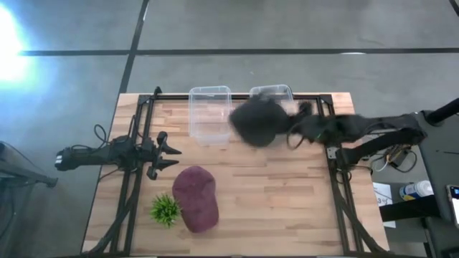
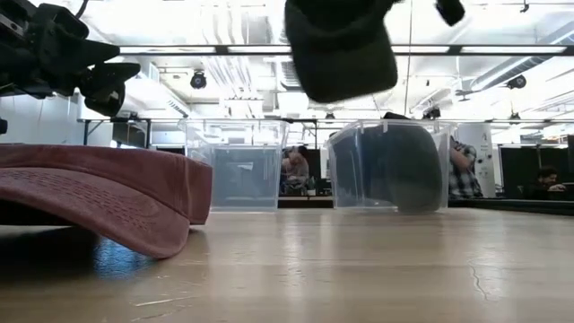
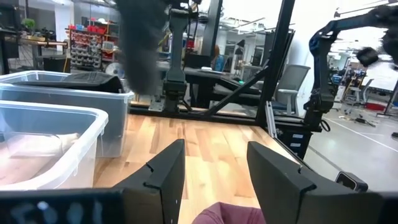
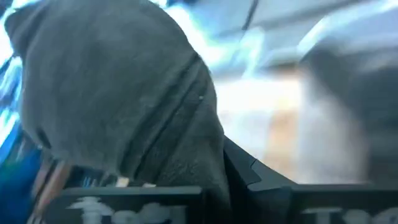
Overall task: Pick & Place hat
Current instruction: Put the black cap into the right transparent bin
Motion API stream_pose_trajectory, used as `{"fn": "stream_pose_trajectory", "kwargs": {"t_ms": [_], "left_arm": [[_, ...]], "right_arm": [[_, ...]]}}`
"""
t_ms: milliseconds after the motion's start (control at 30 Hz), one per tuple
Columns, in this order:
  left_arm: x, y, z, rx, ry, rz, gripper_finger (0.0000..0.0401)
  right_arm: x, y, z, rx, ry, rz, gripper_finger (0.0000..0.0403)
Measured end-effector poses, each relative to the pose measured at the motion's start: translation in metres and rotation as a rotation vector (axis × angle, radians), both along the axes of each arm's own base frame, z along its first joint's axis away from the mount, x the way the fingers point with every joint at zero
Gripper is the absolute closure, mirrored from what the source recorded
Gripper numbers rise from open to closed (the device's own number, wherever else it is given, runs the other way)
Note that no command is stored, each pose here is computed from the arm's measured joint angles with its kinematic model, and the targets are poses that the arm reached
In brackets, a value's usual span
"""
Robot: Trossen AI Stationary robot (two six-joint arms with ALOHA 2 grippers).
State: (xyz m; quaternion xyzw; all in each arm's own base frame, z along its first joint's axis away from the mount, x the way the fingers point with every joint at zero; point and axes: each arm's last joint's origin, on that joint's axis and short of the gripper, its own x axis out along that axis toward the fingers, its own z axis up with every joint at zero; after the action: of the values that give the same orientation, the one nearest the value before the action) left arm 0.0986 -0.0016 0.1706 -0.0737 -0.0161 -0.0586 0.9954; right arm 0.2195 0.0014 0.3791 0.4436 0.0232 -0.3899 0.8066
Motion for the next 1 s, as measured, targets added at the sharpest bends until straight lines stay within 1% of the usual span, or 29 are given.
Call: {"fn": "stream_pose_trajectory", "kwargs": {"t_ms": [67, 133, 200, 300, 367, 433, 533, 700, 767, 833, 1000], "left_arm": [[0.0, 0.0, 0.0, 0.006, -0.001, 0.0, 0.0233], [0.0, 0.0, 0.0, 0.008, -0.001, 0.0, 0.0233], [0.0, 0.0, 0.0, 0.008, -0.001, 0.0, 0.0233], [0.0, 0.0, 0.0, 0.004, 0.0, 0.0, 0.0233], [0.0, 0.0, 0.0, -0.006, 0.001, -0.001, 0.0233], [0.0, 0.0, 0.0, -0.011, 0.001, -0.001, 0.0233], [0.0, 0.0, 0.0, -0.012, 0.001, -0.001, 0.0233], [0.0, 0.0, 0.0, -0.013, 0.001, -0.001, 0.0233], [0.0, 0.0, 0.0, -0.015, 0.001, -0.001, 0.0233], [0.0, 0.0, 0.0, -0.026, 0.003, -0.001, 0.0233], [0.0, 0.0, 0.0, -0.038, 0.004, -0.002, 0.0233]], "right_arm": [[-0.016, -0.015, 0.006, -0.067, 0.012, -0.124, 0.0394], [-0.026, -0.028, 0.01, -0.12, 0.045, -0.208, 0.0394], [-0.031, -0.04, 0.008, -0.121, 0.079, -0.274, 0.0394], [-0.029, -0.055, -0.004, -0.06, 0.125, -0.37, 0.0394], [-0.019, -0.061, -0.012, -0.009, 0.136, -0.376, 0.0394], [-0.007, -0.063, -0.022, 0.016, 0.173, -0.364, 0.0394], [0.009, -0.066, -0.039, 0.074, 0.216, -0.381, 0.0394], [0.02, -0.075, -0.064, 0.142, 0.347, -0.434, 0.0394], [0.022, -0.076, -0.067, 0.14, 0.36, -0.437, 0.0394], [0.022, -0.076, -0.062, 0.109, 0.355, -0.45, 0.0394], [0.014, -0.079, -0.034, -0.047, 0.321, -0.525, 0.0394]]}}
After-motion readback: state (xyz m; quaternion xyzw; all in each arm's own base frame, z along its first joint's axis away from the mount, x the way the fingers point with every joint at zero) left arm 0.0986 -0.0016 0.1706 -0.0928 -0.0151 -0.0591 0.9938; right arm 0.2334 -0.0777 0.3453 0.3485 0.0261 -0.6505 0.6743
